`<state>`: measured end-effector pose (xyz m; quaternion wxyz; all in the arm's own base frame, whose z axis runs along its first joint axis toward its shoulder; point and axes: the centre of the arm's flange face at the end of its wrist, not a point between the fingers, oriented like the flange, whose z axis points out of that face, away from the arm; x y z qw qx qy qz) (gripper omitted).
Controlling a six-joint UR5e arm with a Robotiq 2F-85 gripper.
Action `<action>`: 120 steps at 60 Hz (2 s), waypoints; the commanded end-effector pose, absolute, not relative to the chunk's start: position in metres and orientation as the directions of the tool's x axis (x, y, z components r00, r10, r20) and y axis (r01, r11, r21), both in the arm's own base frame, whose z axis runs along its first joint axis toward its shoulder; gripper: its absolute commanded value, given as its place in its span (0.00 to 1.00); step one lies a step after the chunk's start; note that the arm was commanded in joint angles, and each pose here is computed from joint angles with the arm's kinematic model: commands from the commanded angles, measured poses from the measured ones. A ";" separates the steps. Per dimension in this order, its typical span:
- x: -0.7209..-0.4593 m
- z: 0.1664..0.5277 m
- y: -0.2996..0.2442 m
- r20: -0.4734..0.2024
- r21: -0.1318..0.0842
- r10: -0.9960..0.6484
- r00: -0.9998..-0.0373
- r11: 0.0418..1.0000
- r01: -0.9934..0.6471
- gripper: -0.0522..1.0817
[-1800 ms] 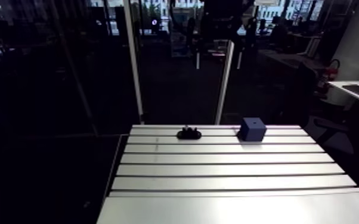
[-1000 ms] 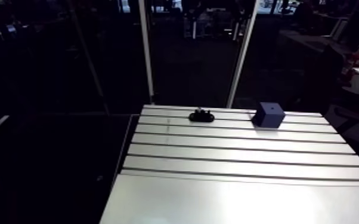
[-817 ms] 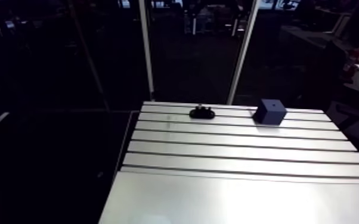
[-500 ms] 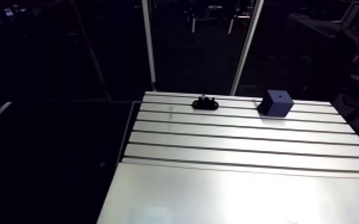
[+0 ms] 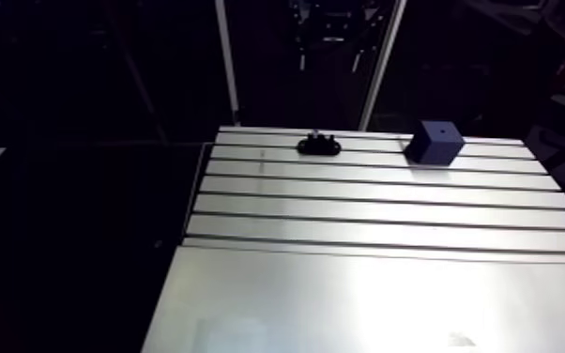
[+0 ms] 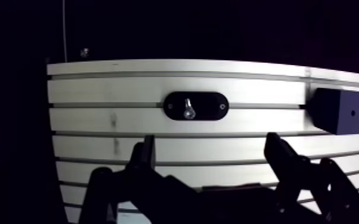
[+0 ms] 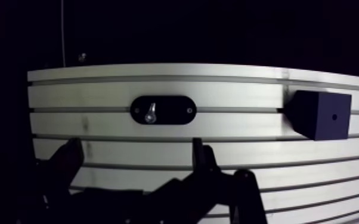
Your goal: Pick up the M10 bolt and insert it into the hole until fully seated.
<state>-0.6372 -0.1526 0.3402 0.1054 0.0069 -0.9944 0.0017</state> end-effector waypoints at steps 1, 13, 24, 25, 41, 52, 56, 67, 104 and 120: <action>-0.643 0.314 -0.149 0.184 -0.008 -0.008 -0.983 1.000 -0.009 0.06; -0.649 0.293 -0.151 0.154 -0.027 -0.010 -0.988 1.000 -0.014 0.22; -0.654 0.282 -0.153 0.137 -0.026 -0.008 -0.991 1.000 -0.012 0.46; -0.654 0.281 -0.153 0.135 -0.026 -0.009 -0.991 1.000 -0.013 0.47; -0.657 0.262 -0.153 0.108 -0.024 -0.011 -0.994 1.000 -0.014 0.48; -0.660 0.254 -0.153 0.098 -0.022 -0.011 -0.995 1.000 -0.014 0.48; -0.660 0.253 -0.153 0.097 -0.021 -0.011 -0.995 1.000 -0.013 0.48; -0.661 0.244 -0.155 0.085 -0.020 -0.014 -0.996 1.000 -0.016 0.48; -0.660 0.229 -0.159 0.081 -0.017 -0.023 -0.996 1.000 -0.025 0.48; -0.661 0.222 -0.159 0.071 -0.016 -0.024 -0.997 1.000 -0.025 0.48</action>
